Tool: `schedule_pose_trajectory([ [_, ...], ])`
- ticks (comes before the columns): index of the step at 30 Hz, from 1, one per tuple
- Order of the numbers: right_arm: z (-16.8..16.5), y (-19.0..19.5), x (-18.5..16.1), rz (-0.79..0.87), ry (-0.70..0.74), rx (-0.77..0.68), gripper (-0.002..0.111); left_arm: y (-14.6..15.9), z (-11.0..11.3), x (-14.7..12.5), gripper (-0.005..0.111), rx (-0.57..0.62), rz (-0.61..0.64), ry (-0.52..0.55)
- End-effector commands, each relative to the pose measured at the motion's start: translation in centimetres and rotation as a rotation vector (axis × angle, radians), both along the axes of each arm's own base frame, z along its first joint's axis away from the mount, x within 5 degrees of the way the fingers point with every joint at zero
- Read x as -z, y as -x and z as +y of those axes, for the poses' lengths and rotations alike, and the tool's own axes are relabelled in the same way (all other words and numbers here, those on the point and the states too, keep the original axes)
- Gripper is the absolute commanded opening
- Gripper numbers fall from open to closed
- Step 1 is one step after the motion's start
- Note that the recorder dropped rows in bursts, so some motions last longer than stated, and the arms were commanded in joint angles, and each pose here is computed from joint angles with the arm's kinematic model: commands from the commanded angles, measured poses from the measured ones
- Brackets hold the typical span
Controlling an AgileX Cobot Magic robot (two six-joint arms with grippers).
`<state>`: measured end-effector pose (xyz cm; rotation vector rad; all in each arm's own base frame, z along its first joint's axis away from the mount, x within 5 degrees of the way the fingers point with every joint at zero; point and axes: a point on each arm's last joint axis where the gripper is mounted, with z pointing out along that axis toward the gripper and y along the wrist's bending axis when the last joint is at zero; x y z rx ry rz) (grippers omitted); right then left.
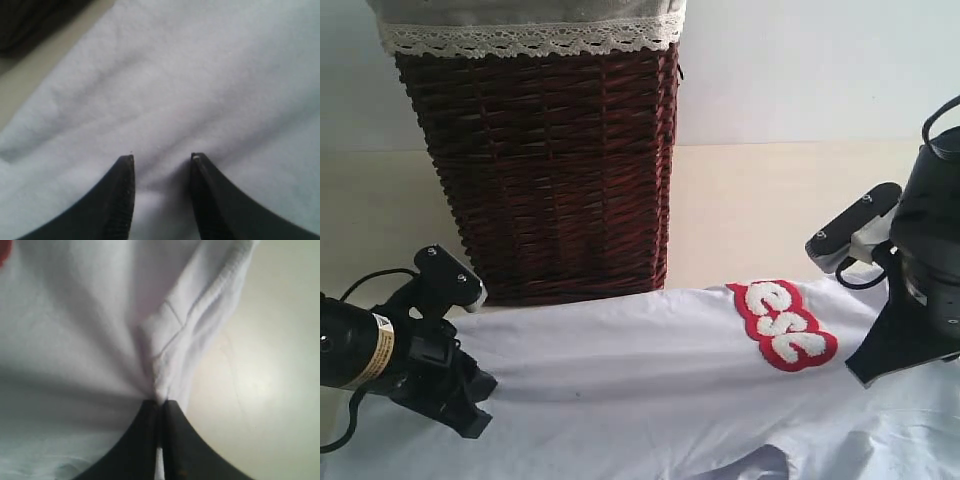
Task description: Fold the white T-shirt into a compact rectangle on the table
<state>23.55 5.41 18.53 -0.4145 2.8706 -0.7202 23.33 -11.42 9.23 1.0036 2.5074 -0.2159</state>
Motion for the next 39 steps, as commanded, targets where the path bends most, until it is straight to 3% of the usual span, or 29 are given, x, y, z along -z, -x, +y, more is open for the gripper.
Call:
schedule_pose_trajectory([
  [1,-0.8,0.2,-0.5,-0.01,0.067,0.032,0.0,0.1,2.3,1.6,0.038,-0.058,-0.015,-0.217],
  [6,-0.7,0.2,-0.4,-0.024,0.049,0.048,0.003,0.1,2.3,1.6,0.038,-0.058,-0.015,-0.217],
  [13,-0.4,0.1,0.0,-0.012,0.021,0.053,0.029,0.1,2.3,1.6,0.038,-0.061,-0.013,-0.215],
  [18,-0.3,-0.1,0.4,-0.007,0.016,0.046,0.03,0.1,2.3,1.6,0.038,-0.061,-0.014,-0.216],
  [26,1.2,-0.9,2.2,0.0,-0.123,0.005,0.03,0.1,2.3,1.6,0.038,-0.063,-0.013,-0.216],
  [32,0.6,-1.8,5.1,0.013,0.008,0.058,0.03,0.1,2.3,1.6,0.038,-0.079,-0.009,-0.21],
  [39,0.6,-2.0,5.4,0.017,0.022,0.041,0.03,0.1,2.3,1.6,0.038,-0.079,-0.01,-0.207],
])
